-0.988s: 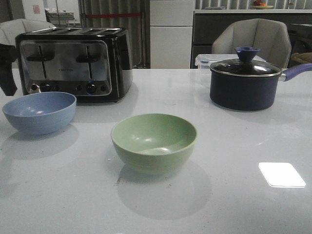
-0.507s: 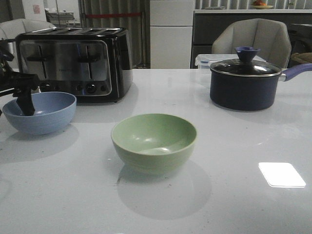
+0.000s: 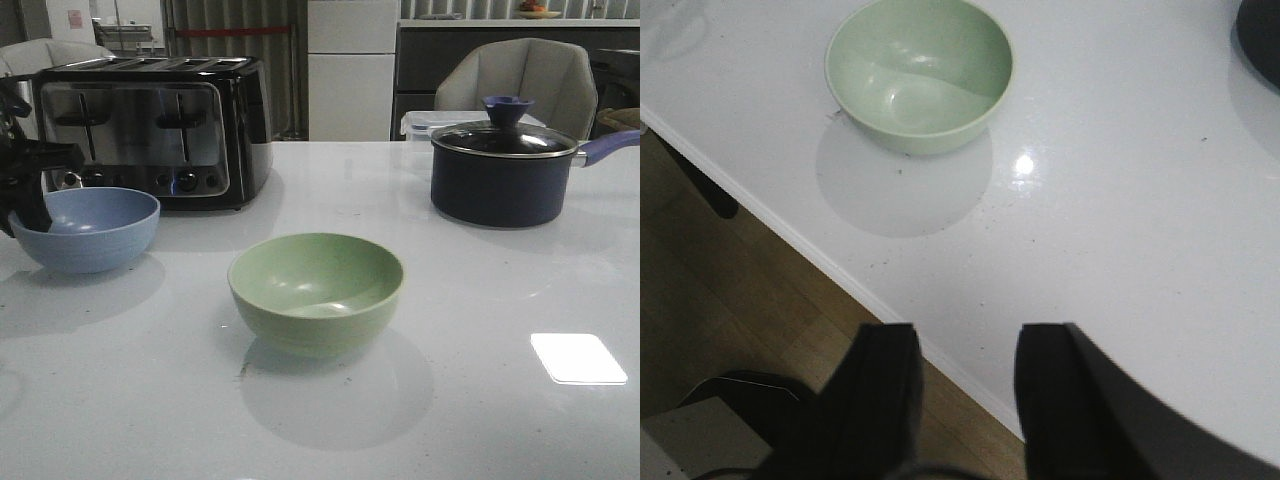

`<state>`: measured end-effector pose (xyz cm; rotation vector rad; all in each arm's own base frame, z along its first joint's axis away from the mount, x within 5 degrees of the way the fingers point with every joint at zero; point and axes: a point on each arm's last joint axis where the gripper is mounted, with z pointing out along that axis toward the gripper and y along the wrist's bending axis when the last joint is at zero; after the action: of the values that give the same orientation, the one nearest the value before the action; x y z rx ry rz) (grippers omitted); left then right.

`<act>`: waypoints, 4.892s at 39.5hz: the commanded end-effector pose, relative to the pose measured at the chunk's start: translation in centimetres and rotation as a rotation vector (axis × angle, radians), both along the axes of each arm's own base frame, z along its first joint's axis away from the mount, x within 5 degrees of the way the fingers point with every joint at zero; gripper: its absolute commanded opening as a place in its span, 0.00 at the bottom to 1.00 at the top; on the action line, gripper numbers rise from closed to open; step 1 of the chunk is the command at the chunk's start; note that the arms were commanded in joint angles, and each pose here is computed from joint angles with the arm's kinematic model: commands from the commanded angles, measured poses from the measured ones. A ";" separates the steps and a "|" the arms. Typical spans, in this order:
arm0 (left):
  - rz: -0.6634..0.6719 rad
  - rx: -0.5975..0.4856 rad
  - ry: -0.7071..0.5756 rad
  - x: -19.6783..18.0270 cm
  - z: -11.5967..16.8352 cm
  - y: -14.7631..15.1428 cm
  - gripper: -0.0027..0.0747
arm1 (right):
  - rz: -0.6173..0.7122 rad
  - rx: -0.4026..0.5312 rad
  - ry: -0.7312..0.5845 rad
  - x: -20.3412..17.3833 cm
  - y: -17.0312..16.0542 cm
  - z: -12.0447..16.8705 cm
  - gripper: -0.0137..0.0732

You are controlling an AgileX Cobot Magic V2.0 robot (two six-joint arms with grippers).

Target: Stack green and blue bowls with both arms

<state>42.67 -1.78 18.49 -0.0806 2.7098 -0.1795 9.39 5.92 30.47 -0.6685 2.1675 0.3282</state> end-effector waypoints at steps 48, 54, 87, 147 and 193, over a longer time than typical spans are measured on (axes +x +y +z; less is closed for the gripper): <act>-0.677 -0.182 -0.229 -7.5 9.6 -19.3 0.16 | -0.008 0.037 -0.091 0.4 0.1 1.4 0.58; -0.669 -0.183 -0.181 -6.9 7.4 -19.8 0.16 | -0.008 0.037 -0.091 0.4 0.1 1.4 0.58; -0.649 -0.220 -0.140 -6.5 6.0 -20.3 0.70 | -0.008 0.037 -0.091 0.4 0.1 1.4 0.58; -0.577 0.002 -0.521 -33.1 17.8 -4.5 0.69 | -0.008 0.037 -0.091 0.4 0.1 1.4 0.58; -0.567 -0.020 -0.596 -34.4 17.8 -3.7 0.67 | -0.007 0.062 -0.077 0.3 0.2 1.4 0.18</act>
<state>8.11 -5.30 34.87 0.6714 2.1644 -0.3006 9.36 5.98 30.48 -0.6642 2.1691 0.3403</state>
